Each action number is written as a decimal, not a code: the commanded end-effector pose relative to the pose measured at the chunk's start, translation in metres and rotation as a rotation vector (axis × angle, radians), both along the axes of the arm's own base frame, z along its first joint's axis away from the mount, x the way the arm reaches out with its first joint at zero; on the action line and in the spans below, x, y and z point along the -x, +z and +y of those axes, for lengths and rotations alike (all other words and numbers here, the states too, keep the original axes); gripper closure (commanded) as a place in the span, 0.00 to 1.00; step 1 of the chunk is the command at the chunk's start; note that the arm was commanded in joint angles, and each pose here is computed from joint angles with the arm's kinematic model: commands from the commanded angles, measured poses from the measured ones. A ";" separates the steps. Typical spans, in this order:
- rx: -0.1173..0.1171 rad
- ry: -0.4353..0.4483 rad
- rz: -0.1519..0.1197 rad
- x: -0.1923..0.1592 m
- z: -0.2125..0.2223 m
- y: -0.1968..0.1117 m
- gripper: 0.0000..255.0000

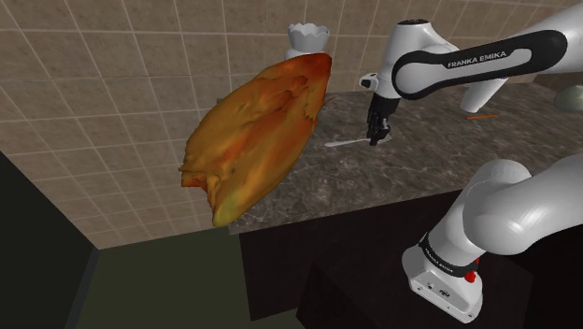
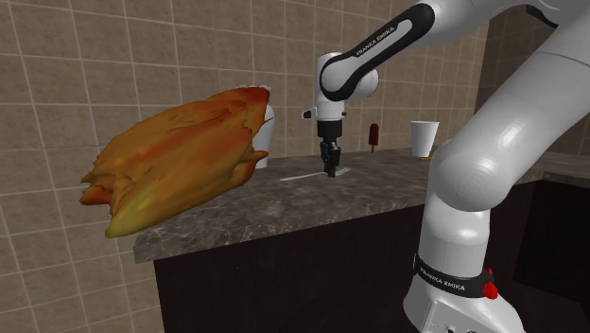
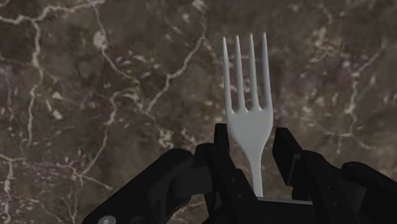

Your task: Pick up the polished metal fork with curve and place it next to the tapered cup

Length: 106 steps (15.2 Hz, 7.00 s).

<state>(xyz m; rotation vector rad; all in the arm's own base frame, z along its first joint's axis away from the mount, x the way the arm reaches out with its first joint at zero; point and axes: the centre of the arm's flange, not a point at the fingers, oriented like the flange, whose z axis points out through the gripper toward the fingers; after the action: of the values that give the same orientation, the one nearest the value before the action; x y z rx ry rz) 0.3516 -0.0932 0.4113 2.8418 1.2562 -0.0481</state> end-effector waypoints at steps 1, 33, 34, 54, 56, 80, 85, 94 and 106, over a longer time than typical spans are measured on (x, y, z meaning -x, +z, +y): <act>0.000 -0.001 0.001 0.000 0.000 0.009 1.00; 0.000 -0.001 0.001 0.000 0.000 0.178 1.00; 0.000 -0.001 0.001 0.000 0.000 0.183 1.00; 0.000 -0.001 0.001 0.063 -0.145 0.224 1.00; 0.000 -0.001 0.001 0.074 -0.170 0.224 1.00; 0.000 -0.001 0.001 0.200 -0.460 0.225 1.00; 0.000 -0.001 0.001 0.213 -0.490 0.214 1.00; 0.000 -0.001 0.001 0.213 -0.490 0.167 1.00; 0.000 -0.001 0.001 0.213 -0.490 0.103 1.00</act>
<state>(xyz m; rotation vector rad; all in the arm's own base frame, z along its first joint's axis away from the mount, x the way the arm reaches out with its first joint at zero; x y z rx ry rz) 0.1382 -0.5844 0.5202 2.8425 1.2556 -0.0506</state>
